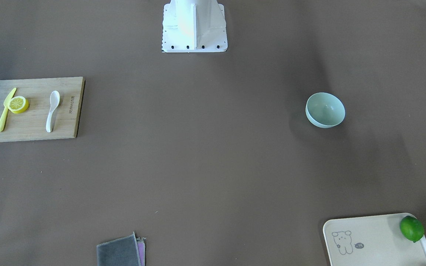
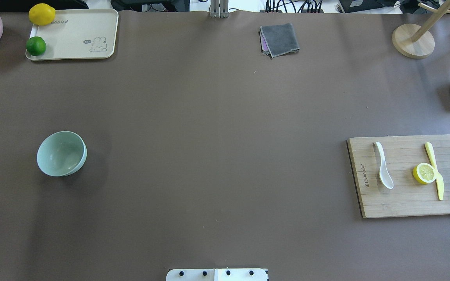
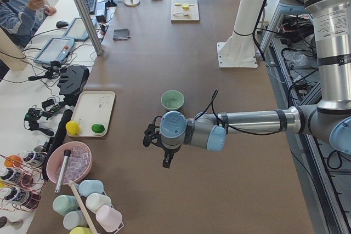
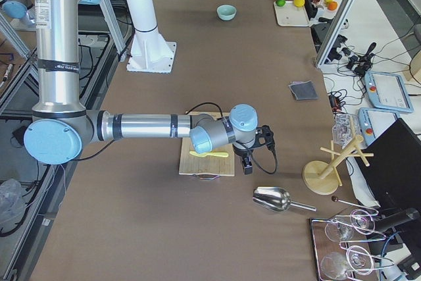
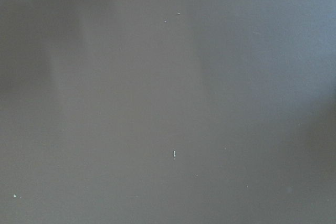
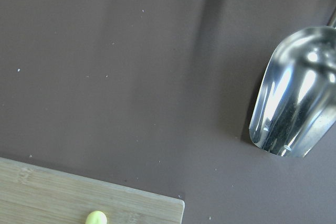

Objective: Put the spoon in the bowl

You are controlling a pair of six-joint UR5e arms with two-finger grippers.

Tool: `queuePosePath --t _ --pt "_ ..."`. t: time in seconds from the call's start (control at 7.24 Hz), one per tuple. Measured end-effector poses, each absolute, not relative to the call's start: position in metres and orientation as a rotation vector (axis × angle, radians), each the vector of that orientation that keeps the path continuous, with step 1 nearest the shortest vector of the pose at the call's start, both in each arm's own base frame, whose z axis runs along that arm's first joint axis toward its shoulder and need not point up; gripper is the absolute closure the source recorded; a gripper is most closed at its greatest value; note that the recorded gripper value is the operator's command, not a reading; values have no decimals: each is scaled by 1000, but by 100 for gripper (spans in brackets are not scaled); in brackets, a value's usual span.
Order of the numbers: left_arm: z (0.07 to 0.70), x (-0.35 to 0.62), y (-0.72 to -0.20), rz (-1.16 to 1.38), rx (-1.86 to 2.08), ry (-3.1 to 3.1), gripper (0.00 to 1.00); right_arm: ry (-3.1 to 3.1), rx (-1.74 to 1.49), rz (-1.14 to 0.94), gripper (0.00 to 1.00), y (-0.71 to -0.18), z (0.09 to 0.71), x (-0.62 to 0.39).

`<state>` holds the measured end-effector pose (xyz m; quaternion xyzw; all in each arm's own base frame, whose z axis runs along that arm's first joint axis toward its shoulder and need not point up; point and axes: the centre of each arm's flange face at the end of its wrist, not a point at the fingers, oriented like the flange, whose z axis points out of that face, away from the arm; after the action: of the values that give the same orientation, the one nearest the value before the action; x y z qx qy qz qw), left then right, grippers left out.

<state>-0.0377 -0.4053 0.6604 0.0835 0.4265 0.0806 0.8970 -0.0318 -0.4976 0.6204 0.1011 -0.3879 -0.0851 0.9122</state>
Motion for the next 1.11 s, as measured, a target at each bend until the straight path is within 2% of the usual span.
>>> queuePosePath --t 0.69,1.11 --pt "620 -35 -429 136 69 845 2 -805 210 -142 0 -499 622 -15" --pt "622 -38 -429 129 48 788 2 -800 204 -104 0 -503 618 1"
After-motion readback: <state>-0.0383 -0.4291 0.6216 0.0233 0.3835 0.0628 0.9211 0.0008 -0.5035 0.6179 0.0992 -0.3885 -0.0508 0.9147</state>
